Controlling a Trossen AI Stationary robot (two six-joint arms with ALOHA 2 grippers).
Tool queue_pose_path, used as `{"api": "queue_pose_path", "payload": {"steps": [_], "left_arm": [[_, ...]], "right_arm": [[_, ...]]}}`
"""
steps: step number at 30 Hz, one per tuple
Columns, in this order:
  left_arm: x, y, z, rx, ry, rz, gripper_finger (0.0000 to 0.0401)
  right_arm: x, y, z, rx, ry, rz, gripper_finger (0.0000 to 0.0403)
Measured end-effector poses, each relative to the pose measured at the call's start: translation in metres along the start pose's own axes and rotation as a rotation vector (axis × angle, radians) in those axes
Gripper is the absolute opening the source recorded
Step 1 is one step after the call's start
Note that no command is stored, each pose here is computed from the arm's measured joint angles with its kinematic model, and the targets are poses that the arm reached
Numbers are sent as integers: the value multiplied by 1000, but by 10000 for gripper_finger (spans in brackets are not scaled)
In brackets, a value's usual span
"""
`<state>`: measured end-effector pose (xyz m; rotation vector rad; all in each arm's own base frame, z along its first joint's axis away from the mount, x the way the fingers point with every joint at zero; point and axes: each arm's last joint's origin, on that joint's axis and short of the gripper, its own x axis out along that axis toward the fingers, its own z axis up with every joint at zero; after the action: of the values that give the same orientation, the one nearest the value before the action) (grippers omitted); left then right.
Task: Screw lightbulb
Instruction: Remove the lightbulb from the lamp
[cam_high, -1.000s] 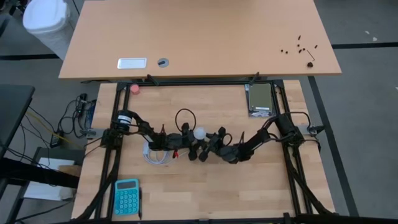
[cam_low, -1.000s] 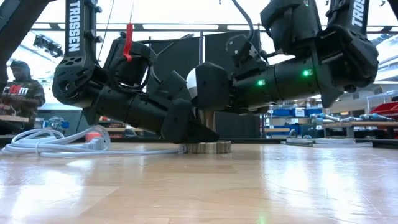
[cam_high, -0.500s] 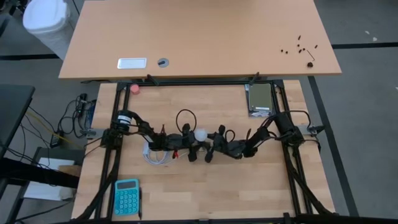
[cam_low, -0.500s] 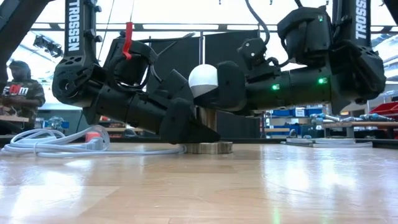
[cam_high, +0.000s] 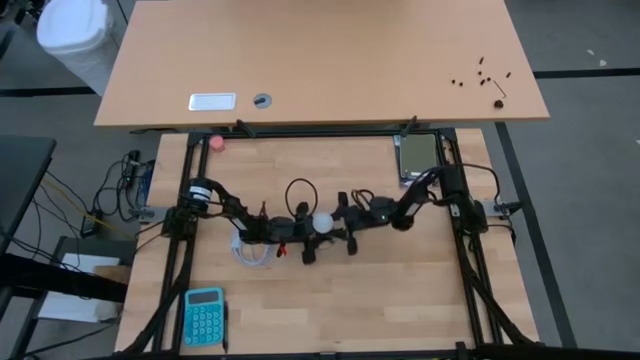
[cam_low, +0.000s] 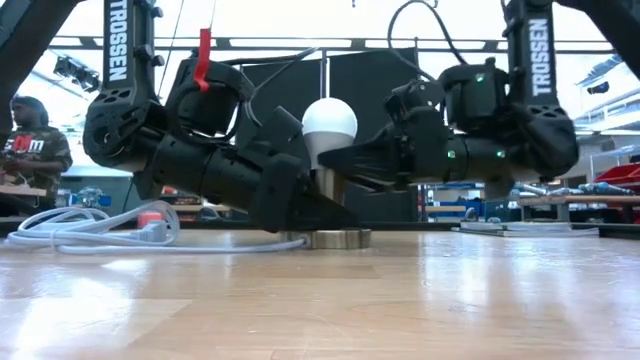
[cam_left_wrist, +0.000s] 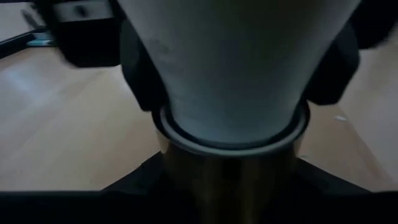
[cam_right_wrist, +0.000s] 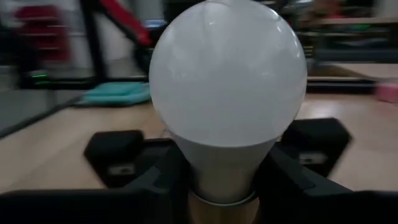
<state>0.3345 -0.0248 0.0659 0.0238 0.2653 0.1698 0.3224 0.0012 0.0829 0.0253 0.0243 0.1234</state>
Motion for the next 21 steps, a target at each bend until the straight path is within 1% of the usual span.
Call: {"api": "queue_pose_path", "payload": {"steps": [2,5,8,10,12,15,18,21], "left_arm": [[0,0,-1,2,4,-7,202],[0,0,-1,2,4,-5,202],[0,0,-1,2,4,2,202],[0,0,-1,1,5,8,202],[0,1,-1,0,5,14,202],[0,2,-1,0,5,24,202],[-1,2,-1,0,6,27,202],[-1,2,-1,-1,6,29,202]], "right_arm": [[-1,-9,0,-1,2,85,151],[-2,-21,1,-1,8,162,152],[-4,-27,1,-8,8,184,153],[-4,-28,1,-1,6,167,160],[-4,-28,1,10,4,139,174],[-3,-24,2,44,4,109,209],[-2,-16,7,49,1,74,246],[1,-7,15,23,1,-14,271]]}}
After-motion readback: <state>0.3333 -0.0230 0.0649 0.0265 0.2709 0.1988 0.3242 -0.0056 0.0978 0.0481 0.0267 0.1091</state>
